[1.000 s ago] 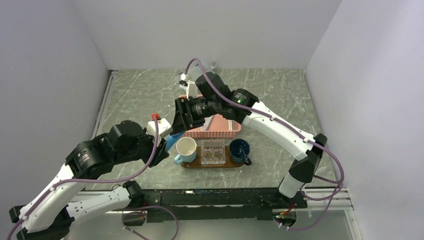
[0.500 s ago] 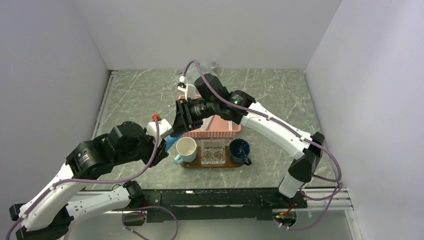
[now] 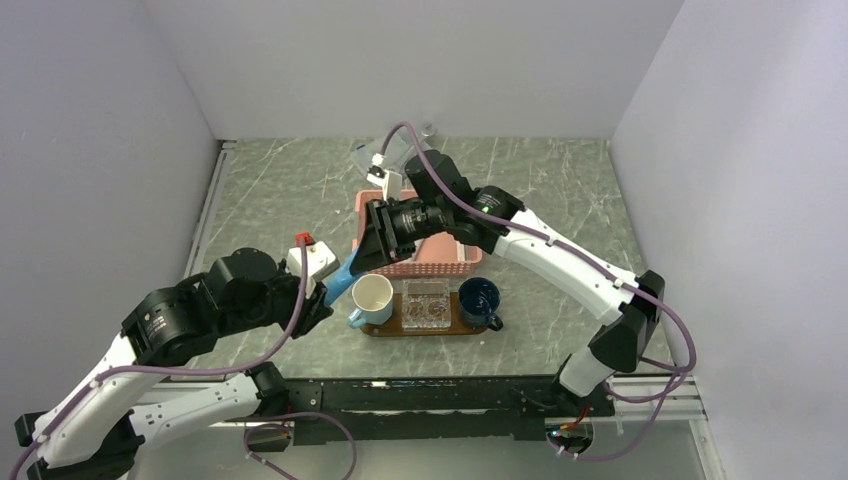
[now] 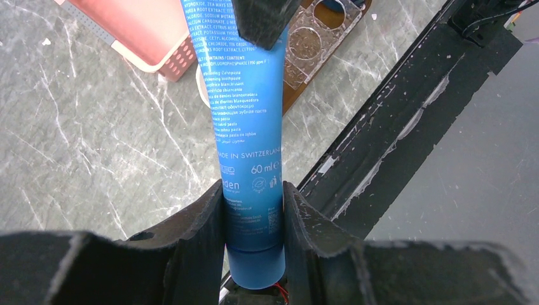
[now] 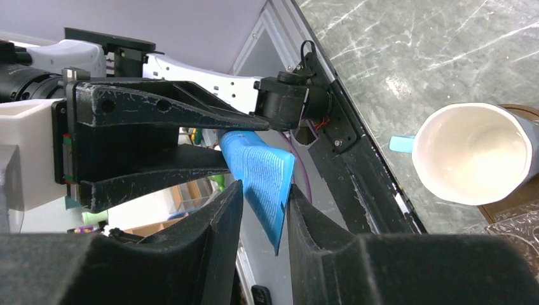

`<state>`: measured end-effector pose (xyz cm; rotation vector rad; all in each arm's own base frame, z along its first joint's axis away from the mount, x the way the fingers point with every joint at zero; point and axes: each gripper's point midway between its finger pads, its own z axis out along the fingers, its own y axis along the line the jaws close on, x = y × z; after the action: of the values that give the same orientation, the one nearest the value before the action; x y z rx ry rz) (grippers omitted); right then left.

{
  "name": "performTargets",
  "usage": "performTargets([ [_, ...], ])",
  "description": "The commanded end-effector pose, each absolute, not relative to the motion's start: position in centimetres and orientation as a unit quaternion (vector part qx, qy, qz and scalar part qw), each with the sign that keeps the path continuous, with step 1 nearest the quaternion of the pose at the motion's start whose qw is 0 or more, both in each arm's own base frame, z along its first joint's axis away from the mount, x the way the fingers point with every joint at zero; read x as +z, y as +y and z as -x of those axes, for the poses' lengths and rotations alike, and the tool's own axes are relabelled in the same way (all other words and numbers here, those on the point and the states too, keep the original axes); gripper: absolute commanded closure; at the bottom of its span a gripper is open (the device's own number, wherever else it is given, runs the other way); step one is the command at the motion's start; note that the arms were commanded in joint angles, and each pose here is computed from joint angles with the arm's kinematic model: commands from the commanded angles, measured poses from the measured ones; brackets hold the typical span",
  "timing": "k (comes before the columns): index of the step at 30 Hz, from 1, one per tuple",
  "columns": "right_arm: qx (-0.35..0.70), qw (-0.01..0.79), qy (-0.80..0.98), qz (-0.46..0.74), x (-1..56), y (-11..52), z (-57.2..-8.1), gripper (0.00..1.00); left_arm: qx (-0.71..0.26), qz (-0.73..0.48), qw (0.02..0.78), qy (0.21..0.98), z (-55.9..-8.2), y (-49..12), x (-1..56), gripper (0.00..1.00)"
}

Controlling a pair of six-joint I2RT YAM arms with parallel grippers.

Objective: Prepare toiletry sets of a toothbrush and toothpaste on the tray

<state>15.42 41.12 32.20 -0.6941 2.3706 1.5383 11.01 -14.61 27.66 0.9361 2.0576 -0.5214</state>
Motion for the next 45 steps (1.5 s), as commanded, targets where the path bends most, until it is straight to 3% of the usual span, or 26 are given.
performTargets([
  [1,0.558,0.137,0.782,0.241,35.1,40.3,-15.0,0.66,-0.215,-0.367,0.416,0.804,-11.3,-15.1,28.4,1.00],
  [36,0.581,0.102,0.773,0.232,33.8,41.9,-14.6,0.74,-0.240,-0.374,0.421,0.791,-10.7,-15.6,28.5,1.00],
  [42,0.583,0.102,0.771,0.236,33.9,42.0,-14.4,0.86,-0.241,-0.372,0.423,0.790,-10.7,-15.6,28.4,1.00],
  [44,0.580,0.099,0.774,0.236,33.8,42.0,-14.5,0.99,-0.240,-0.370,0.426,0.790,-10.8,-15.7,28.5,1.00],
  [45,0.577,0.100,0.776,0.236,33.7,42.0,-14.5,1.00,-0.240,-0.368,0.428,0.790,-10.9,-15.7,28.5,1.00],
])
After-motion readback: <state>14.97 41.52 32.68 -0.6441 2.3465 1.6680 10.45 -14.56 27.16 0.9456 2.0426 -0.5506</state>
